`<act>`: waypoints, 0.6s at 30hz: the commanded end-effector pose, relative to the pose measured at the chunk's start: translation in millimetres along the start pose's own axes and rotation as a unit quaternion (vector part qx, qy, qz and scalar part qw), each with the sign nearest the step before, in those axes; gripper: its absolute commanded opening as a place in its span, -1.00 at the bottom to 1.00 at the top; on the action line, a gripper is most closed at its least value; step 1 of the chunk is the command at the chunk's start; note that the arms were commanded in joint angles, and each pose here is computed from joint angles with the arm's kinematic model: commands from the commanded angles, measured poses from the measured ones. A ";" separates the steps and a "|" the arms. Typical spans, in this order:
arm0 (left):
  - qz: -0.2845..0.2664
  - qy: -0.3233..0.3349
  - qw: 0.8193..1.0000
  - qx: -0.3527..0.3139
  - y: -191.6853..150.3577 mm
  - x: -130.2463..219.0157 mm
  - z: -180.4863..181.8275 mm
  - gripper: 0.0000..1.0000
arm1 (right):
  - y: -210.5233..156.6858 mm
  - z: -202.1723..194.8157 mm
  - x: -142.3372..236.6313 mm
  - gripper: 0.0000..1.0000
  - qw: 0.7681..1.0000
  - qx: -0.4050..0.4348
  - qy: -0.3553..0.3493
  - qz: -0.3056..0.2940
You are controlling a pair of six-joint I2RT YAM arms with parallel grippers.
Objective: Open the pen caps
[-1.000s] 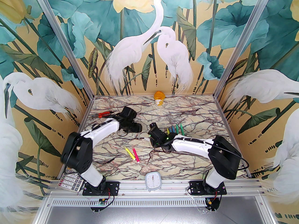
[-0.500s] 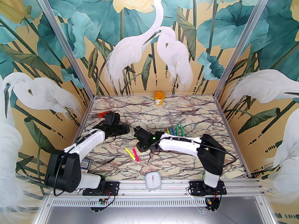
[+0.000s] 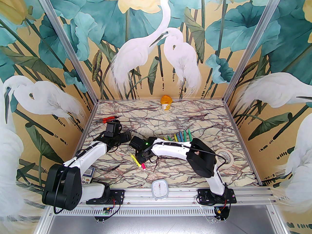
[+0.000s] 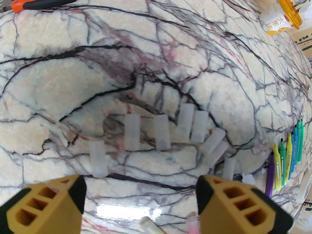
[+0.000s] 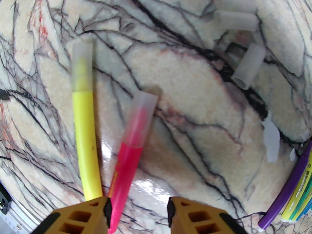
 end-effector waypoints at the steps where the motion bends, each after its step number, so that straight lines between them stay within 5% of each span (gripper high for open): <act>1: -0.034 0.003 0.999 0.010 8.7 4.2 1.8 0.59 | -3.6 4.6 -5.6 -0.10 1.000 -0.008 0.006 0.029; 18: -0.036 0.000 0.999 0.023 9.6 2.0 3.0 0.61 | -8.3 3.5 -28.4 -0.23 0.998 -0.013 -0.012 0.065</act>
Point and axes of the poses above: each hand's point on the last joint's axis, 136 mm out from that joint toward the fingers, its own x axis back along the fingers, its own z axis along the line the jaws close on, y = z × x, the point moved 6 cm from there along x, back along the fingers, and after that the axes turned 4 degrees about x, right-handed, at the moved point
